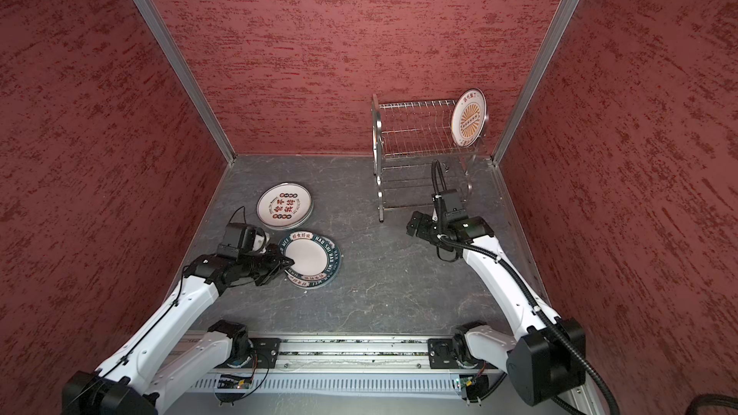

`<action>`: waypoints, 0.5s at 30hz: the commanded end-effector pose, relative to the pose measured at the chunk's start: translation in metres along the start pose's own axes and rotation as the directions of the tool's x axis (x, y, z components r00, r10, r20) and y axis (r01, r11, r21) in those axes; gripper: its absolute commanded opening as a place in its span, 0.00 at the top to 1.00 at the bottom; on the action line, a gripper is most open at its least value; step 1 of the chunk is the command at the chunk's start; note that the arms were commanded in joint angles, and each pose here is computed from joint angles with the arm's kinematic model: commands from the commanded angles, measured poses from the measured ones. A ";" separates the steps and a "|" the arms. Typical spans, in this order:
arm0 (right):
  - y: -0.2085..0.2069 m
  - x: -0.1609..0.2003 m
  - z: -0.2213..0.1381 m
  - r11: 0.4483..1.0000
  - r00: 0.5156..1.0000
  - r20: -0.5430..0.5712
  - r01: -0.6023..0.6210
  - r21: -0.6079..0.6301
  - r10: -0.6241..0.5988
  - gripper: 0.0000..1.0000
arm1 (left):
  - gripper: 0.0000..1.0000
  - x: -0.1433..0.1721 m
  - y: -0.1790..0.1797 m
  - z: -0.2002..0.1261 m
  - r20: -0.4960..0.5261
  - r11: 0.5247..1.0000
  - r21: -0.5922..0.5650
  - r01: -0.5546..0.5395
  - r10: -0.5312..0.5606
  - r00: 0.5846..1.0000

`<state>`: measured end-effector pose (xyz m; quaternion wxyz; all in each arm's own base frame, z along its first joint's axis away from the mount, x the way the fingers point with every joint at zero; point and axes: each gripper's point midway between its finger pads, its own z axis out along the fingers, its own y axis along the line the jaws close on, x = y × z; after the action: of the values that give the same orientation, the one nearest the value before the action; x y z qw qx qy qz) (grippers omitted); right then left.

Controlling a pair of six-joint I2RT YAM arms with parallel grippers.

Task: Unload the plates from the dish rack
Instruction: Place the plate among the plates.

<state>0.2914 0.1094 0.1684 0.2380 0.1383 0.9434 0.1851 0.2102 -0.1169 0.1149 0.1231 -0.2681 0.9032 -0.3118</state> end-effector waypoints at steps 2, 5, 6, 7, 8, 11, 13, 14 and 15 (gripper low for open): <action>0.002 -0.001 0.002 1.000 1.000 0.004 0.020 0.002 -0.020 0.01 | 0.99 -0.006 -0.001 0.004 0.019 1.000 0.019 -0.022 0.022 1.000; 0.003 -0.001 0.003 1.000 1.000 0.001 0.021 -0.004 -0.021 0.01 | 0.98 -0.006 0.002 0.007 0.013 1.000 0.013 -0.015 0.015 1.000; 0.003 -0.001 0.003 1.000 1.000 0.002 0.022 -0.007 -0.022 0.01 | 0.98 -0.006 0.003 0.008 0.010 1.000 0.010 -0.012 0.012 1.000; 0.003 -0.001 0.004 1.000 1.000 0.001 0.022 -0.007 -0.022 0.01 | 0.98 -0.006 0.004 0.009 0.009 1.000 0.010 -0.012 0.012 1.000; 0.004 -0.001 0.004 1.000 1.000 0.000 0.022 -0.010 -0.022 0.01 | 0.98 -0.006 0.004 0.010 0.008 1.000 0.009 -0.012 0.012 1.000; 0.005 -0.001 0.004 1.000 1.000 0.000 0.022 -0.014 -0.022 0.01 | 0.96 -0.006 0.006 0.012 0.004 1.000 0.004 -0.004 0.004 1.000; 0.005 -0.001 0.004 1.000 1.000 -0.001 0.022 -0.019 -0.022 0.01 | 0.94 -0.006 0.008 0.012 0.003 1.000 -0.001 -0.003 0.003 1.000; 0.006 -0.001 0.004 0.999 1.000 0.000 0.023 -0.021 -0.023 0.01 | 0.92 -0.006 0.009 0.013 0.002 1.000 -0.004 0.000 0.000 1.000; 0.006 -0.001 0.004 0.999 1.000 0.000 0.022 -0.023 -0.022 0.01 | 0.90 -0.005 0.011 0.014 -0.003 1.000 -0.009 0.004 -0.004 1.000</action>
<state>0.2927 0.1111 0.1661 0.2344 0.1364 0.9442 0.1869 0.2092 -0.1136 0.0953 0.1069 -0.2788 0.9054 -0.3018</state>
